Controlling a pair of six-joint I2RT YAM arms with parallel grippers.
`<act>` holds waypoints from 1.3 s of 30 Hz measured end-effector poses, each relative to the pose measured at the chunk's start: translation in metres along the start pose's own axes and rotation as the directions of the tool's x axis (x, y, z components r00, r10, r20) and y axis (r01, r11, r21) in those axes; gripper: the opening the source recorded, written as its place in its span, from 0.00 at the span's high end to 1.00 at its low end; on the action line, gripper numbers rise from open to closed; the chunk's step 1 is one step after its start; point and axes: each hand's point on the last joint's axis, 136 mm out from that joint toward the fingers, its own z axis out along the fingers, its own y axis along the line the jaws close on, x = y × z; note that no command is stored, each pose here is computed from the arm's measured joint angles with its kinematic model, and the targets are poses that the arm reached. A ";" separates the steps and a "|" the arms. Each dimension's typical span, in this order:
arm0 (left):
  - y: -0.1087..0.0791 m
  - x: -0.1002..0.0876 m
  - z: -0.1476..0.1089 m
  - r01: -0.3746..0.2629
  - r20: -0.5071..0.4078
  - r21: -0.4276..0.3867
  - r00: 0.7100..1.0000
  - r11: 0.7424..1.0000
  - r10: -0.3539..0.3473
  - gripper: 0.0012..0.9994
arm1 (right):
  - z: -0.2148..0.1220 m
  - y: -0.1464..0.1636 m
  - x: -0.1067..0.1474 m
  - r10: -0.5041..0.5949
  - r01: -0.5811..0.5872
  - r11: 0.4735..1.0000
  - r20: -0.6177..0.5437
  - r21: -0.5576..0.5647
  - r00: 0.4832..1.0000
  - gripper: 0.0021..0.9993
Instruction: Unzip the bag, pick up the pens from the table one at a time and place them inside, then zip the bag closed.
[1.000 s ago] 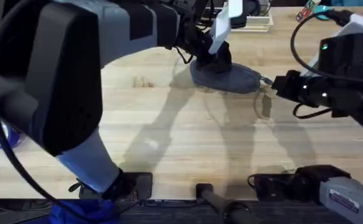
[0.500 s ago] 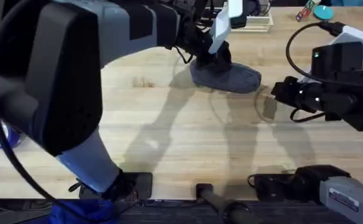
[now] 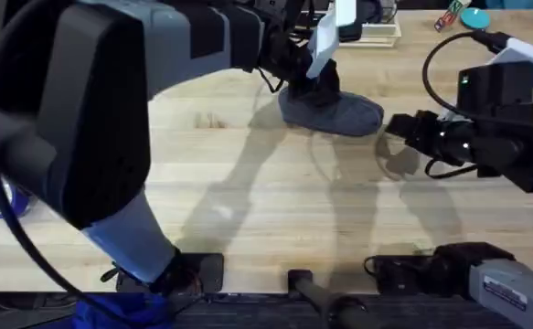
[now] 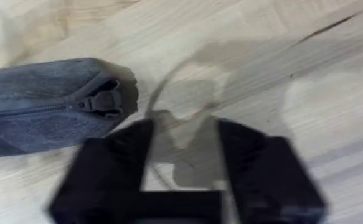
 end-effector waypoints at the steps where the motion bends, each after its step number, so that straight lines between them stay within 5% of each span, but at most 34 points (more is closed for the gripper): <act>1: 0.001 0.001 0.000 0.000 -0.004 -0.005 1.000 1.000 0.000 0.75 | 0.000 0.000 0.000 0.000 0.000 1.000 0.000 0.000 1.000 0.24; 3: 0.003 0.003 -0.001 0.001 -0.016 -0.016 1.000 1.000 -0.001 0.45 | 0.000 0.000 0.000 -0.001 0.001 1.000 0.001 0.000 1.000 0.03; 5: 0.005 0.006 -0.002 0.004 -0.024 -0.024 1.000 1.000 -0.004 0.14 | -0.001 0.000 -0.001 0.000 0.000 1.000 0.004 -0.002 1.000 0.01; 7: 0.007 0.008 -0.003 0.008 -0.030 -0.030 1.000 1.000 -0.009 0.01 | -0.004 0.001 -0.004 0.003 -0.003 1.000 0.020 -0.011 1.000 0.00; 17: 0.001 0.011 -0.007 0.054 -0.057 -0.019 0.997 0.998 -0.055 0.01 | -0.031 0.005 -0.019 0.024 -0.017 0.998 0.117 -0.067 0.993 0.00; 26: 0.005 -0.034 -0.060 0.140 -0.028 -0.132 0.989 0.981 -0.145 0.01 | -0.056 0.016 -0.023 0.004 0.025 0.986 0.174 -0.164 0.985 0.00; 39: -0.035 -0.026 -0.114 0.399 -0.162 -0.213 0.886 0.892 -0.435 0.00 | -0.091 0.035 -0.025 -0.112 0.143 0.957 0.135 -0.253 0.985 0.00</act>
